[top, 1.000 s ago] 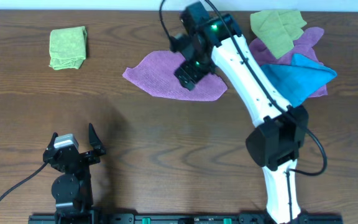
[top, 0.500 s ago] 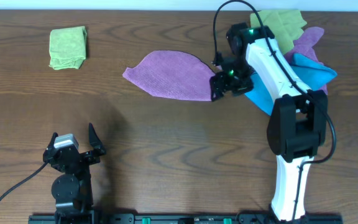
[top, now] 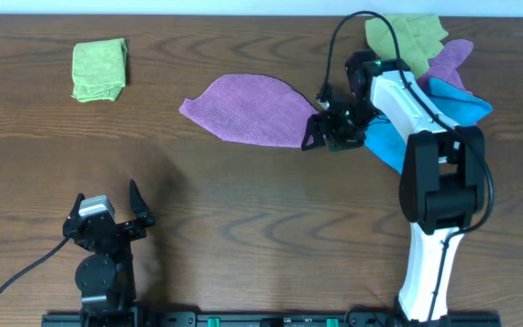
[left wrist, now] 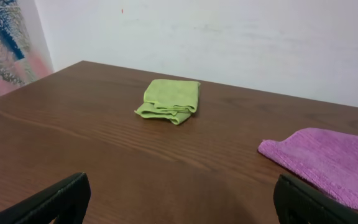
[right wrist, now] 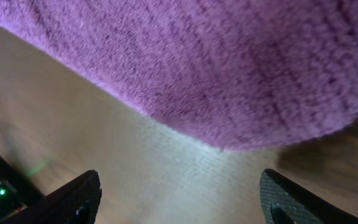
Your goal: Fold the cloth
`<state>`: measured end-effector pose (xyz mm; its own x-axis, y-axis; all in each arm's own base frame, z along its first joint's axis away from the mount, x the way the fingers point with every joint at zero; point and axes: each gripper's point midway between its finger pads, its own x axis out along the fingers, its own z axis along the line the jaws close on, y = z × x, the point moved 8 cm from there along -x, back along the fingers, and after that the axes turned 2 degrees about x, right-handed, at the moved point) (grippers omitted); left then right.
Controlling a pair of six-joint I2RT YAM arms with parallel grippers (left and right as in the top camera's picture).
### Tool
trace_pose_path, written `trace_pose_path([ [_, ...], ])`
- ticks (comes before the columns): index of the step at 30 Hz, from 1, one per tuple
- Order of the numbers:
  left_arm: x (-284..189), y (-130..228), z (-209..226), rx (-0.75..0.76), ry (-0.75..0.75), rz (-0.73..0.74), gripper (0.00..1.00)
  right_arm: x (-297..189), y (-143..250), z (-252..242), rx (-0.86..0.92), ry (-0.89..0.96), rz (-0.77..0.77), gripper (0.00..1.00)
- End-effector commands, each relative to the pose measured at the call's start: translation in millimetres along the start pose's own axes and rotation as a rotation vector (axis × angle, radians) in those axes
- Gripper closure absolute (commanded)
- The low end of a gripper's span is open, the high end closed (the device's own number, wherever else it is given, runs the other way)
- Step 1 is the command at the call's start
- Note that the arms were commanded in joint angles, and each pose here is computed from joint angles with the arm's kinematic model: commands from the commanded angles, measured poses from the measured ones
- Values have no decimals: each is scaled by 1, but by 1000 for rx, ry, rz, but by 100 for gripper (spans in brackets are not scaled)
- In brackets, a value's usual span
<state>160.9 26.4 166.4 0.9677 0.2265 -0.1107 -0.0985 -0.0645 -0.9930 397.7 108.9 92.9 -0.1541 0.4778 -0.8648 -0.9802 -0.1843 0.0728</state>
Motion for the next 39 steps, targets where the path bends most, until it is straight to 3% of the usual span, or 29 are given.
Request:
trace_pose_path([
  [1, 3, 15, 2, 9, -11, 43, 5, -3, -5, 3, 3, -31, -40, 17],
  [11, 3, 15, 2, 9, -11, 42, 5, -6, -38, 10, -40, -71, -222, 5],
  [20, 3, 15, 2, 9, -12, 42, 5, -19, -74, 55, -200, -340, -424, 9],
  [25, 3, 15, 2, 9, -12, 42, 5, -59, -94, 92, -365, -540, -533, 15],
  [30, 3, 15, 2, 9, -12, 42, 5, -102, -85, 129, -546, -783, -484, 26],
  [32, 3, 15, 2, 9, -12, 42, 5, -107, -84, 132, -552, -793, -480, 34],
  [37, 3, 15, 2, 9, -12, 42, 5, -98, -82, 123, -470, -717, -464, 33],
  [39, 3, 15, 2, 9, -12, 42, 5, -93, -81, 121, -443, -686, -454, 51],
])
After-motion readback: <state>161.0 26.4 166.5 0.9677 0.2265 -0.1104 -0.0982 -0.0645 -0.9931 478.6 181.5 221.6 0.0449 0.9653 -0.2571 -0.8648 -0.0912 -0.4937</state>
